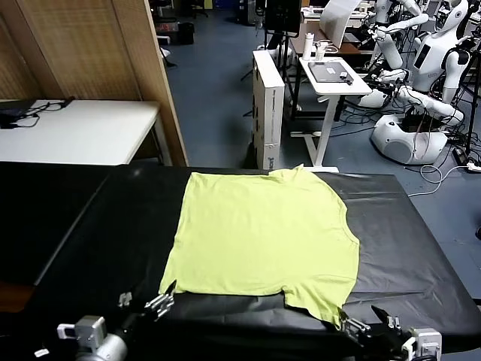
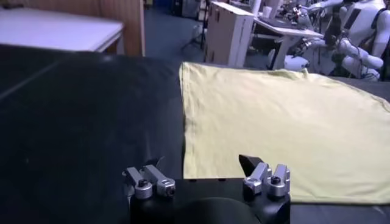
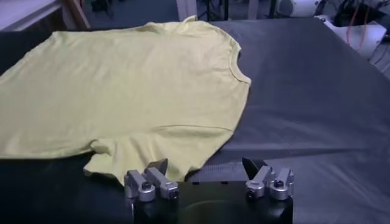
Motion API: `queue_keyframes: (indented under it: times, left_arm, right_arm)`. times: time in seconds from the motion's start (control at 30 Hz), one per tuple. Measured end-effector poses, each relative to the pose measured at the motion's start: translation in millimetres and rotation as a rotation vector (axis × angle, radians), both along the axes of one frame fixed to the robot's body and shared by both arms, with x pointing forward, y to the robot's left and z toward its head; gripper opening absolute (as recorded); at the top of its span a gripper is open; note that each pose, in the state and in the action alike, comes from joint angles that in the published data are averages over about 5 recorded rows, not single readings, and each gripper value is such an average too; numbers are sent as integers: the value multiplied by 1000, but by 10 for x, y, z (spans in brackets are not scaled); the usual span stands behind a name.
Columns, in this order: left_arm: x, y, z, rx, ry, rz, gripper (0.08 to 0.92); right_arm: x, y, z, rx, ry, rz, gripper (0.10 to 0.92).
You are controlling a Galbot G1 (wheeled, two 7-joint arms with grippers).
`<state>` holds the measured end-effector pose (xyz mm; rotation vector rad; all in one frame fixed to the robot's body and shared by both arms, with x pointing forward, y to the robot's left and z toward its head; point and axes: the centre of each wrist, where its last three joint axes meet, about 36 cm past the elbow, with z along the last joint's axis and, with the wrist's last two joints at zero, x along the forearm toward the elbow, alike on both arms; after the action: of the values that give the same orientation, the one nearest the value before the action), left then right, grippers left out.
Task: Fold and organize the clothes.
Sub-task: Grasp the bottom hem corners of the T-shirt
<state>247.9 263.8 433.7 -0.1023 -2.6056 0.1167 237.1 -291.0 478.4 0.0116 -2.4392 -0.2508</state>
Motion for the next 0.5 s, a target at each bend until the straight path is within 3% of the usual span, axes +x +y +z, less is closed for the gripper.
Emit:
queue_keyframes:
  times: [0.33, 0.5]
  left_arm:
    - [3, -3, -103, -3, 16, 11, 900]
    - [-19, -1, -124, -2, 24, 11, 850]
  right_arm:
    - [59, 2, -117, 80, 36, -15, 907]
    - [71, 6, -169, 86, 49, -19, 854]
